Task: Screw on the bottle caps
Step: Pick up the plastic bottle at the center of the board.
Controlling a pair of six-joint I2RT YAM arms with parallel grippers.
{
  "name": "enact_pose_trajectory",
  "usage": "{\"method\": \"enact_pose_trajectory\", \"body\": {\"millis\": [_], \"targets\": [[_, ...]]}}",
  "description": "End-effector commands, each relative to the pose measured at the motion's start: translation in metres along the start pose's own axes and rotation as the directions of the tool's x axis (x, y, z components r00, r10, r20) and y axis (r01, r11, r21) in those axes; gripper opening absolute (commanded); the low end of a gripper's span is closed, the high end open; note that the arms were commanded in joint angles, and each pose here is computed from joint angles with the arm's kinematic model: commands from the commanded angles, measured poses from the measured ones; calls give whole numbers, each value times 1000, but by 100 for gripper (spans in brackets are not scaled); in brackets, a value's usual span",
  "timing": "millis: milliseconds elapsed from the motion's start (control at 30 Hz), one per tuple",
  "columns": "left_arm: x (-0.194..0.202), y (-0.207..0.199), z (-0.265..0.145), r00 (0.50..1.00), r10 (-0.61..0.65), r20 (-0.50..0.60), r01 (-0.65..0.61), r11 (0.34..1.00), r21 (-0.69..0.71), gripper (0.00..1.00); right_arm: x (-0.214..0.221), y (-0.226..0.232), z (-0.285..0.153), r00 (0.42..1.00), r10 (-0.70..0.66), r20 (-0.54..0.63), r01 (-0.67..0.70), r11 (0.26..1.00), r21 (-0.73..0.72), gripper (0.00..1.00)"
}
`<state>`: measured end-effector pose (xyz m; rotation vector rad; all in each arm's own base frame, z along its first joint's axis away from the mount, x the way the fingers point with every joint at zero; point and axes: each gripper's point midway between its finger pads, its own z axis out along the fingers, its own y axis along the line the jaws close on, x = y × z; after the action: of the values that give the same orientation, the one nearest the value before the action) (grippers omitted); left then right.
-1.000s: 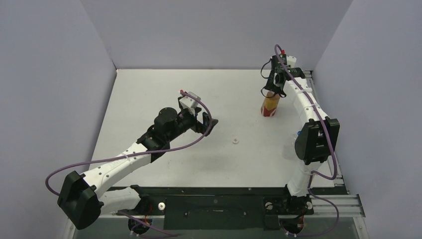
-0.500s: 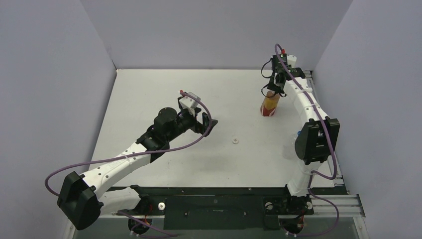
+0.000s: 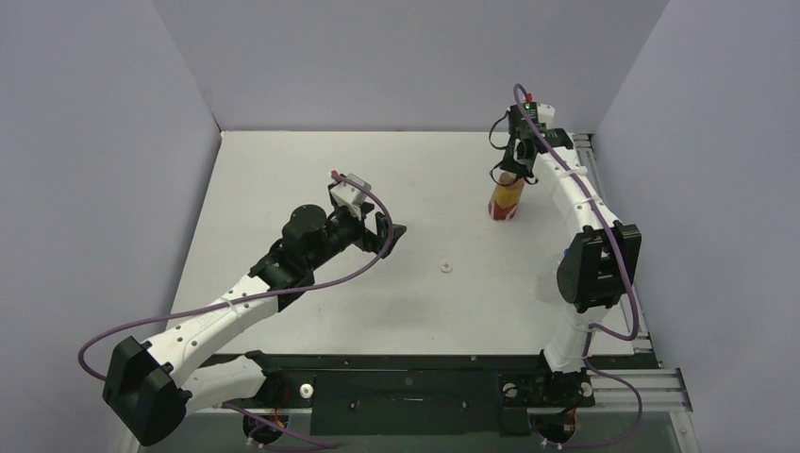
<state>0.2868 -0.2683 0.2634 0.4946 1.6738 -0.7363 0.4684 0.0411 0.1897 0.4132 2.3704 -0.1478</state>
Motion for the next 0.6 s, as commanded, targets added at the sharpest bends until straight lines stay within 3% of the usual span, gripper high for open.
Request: {"method": "enact_pose_trajectory", "body": {"millis": [0,567], "targets": [[-13,-1,-4,999,21,36,-22,1000,14,96,-14,18,-22,999,-8,48,11,999,-49,0],[-14,6,10,994,80,77,-81,997,17,96,10,80,-73,993,-104,47,111,975,-193,0]]}}
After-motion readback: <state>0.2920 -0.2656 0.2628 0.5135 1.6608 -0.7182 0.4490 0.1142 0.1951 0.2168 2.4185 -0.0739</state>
